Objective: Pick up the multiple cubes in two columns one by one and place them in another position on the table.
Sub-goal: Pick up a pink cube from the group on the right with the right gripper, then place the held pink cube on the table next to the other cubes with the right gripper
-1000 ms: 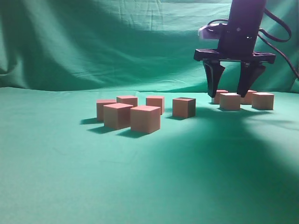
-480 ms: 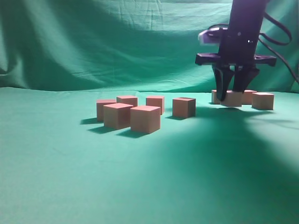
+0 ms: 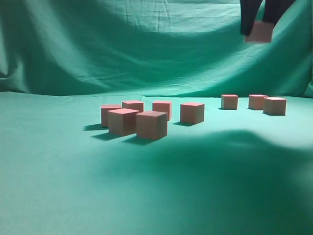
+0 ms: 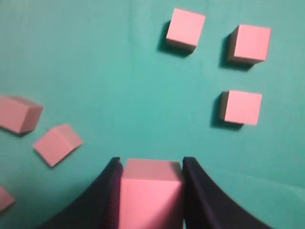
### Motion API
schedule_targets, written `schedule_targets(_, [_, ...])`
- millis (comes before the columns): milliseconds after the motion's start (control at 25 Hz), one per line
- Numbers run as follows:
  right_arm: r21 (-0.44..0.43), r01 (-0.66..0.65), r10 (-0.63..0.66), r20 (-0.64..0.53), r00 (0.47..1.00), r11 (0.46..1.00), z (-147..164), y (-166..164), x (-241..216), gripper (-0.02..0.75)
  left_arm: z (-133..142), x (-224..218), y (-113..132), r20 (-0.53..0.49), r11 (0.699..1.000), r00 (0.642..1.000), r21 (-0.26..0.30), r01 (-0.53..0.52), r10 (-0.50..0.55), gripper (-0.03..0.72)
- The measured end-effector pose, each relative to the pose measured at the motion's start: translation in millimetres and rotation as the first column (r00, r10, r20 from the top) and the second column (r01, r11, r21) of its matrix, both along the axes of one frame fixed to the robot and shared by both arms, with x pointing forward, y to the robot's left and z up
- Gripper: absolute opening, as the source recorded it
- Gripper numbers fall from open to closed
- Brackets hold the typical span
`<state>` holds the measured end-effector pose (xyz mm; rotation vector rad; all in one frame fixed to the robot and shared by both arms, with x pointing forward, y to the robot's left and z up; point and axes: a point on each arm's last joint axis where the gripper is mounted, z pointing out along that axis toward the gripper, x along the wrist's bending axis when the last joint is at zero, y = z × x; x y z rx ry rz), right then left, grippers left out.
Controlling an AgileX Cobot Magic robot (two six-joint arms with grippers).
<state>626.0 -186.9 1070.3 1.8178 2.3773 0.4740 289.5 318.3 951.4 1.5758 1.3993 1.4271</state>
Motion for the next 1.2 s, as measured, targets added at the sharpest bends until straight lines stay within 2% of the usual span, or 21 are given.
schedule_targets(160, [-0.006,-0.05,0.05,-0.04,0.998,0.999,0,9,-47,0.276,0,0,0,0.0,1.0,1.0,0.0,0.0,0.0,0.0])
schedule_targets(360, [0.001,-0.151,0.151,-0.081,0.985,0.988,-28,42,-112,0.276,0,0,0,0.0,1.0,1.0,0.0,0.0,0.0,0.0])
schedule_targets(640, [0.052,-0.154,0.158,-0.098,0.983,0.987,-64,92,-170,0.276,0,0,0,0.0,1.0,1.0,0.0,0.0,0.0,0.0])
schedule_targets(800, [0.077,-0.173,0.178,-0.066,0.982,0.982,-74,110,-171,0.276,0,0,0,0.0,1.0,1.0,0.0,0.0,0.0,0.0])
schedule_targets(1080, [0.089,-0.179,0.177,0.028,0.984,0.98,-85,118,-158,0.276,0,0,0,0.0,1.0,1.0,0.0,0.0,0.0,0.0])
schedule_targets(1200, [0.087,-0.157,0.155,0.022,0.988,0.984,-94,121,-154,0.276,0,0,0,0.0,1.0,1.0,0.0,0.0,0.0,0.0])
